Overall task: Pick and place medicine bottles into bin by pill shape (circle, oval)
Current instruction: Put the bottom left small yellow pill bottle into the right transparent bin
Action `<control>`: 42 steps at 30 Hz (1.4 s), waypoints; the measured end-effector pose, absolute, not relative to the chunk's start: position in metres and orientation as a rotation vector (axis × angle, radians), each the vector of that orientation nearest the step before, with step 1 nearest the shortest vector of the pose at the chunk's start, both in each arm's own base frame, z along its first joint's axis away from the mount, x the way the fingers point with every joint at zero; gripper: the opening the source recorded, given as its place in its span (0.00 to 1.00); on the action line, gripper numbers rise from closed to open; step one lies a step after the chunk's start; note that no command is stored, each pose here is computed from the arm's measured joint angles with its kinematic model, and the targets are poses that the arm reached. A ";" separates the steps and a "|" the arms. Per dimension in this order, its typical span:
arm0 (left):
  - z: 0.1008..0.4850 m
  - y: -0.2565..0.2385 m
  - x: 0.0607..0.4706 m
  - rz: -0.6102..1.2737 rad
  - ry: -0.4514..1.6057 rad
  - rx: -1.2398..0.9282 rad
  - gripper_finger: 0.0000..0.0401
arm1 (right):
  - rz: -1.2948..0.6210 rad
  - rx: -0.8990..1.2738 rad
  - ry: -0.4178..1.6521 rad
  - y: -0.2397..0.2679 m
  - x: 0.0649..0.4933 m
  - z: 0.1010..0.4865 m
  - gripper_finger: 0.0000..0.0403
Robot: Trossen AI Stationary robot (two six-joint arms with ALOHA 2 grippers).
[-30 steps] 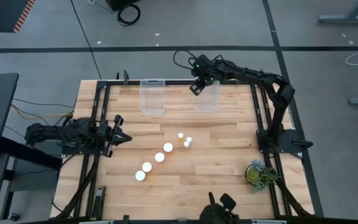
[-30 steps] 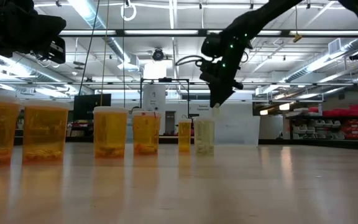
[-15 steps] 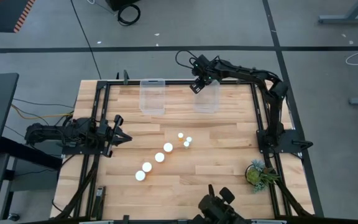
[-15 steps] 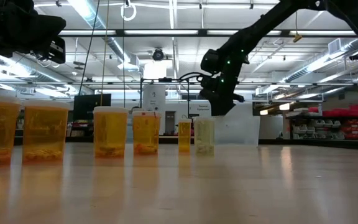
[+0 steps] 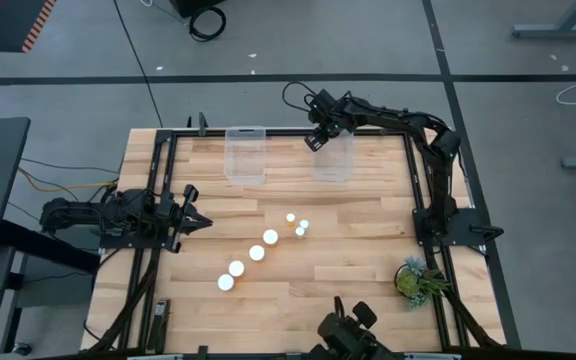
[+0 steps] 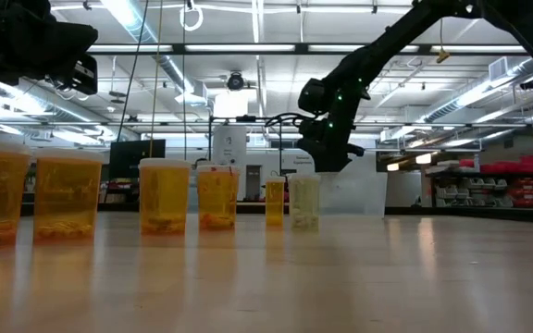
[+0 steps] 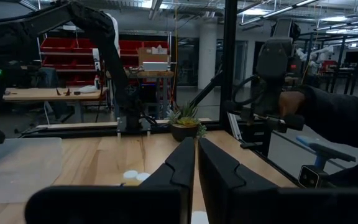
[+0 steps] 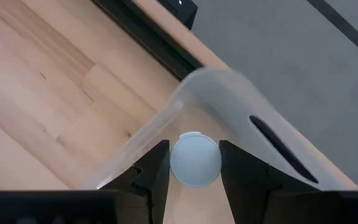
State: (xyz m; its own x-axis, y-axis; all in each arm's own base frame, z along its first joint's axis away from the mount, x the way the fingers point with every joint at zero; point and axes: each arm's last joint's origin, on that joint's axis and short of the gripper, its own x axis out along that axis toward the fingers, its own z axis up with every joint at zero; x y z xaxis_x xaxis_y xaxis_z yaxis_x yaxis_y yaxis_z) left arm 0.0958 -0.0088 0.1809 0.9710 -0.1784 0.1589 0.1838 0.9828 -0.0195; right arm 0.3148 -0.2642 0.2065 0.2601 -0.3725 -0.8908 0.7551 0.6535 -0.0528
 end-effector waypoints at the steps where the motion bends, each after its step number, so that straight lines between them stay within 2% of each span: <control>1: 0.181 -0.009 0.096 -0.183 -0.157 -0.034 0.06 | -0.790 0.422 1.061 -0.264 0.314 0.205 0.35; 10: 0.181 -0.009 0.096 -0.184 -0.157 -0.034 0.09 | -0.776 0.401 1.073 -0.262 0.313 0.197 0.35; 18: 0.181 -0.009 0.096 -0.183 -0.157 -0.034 0.06 | -0.777 0.397 1.058 -0.263 0.314 0.197 0.35; 32: 0.181 -0.009 0.096 -0.183 -0.158 -0.034 0.08 | -0.771 0.387 1.062 -0.263 0.314 0.197 0.47; 42: 0.181 -0.009 0.096 -0.184 -0.157 -0.034 0.08 | -0.763 0.381 1.067 -0.262 0.315 0.208 0.49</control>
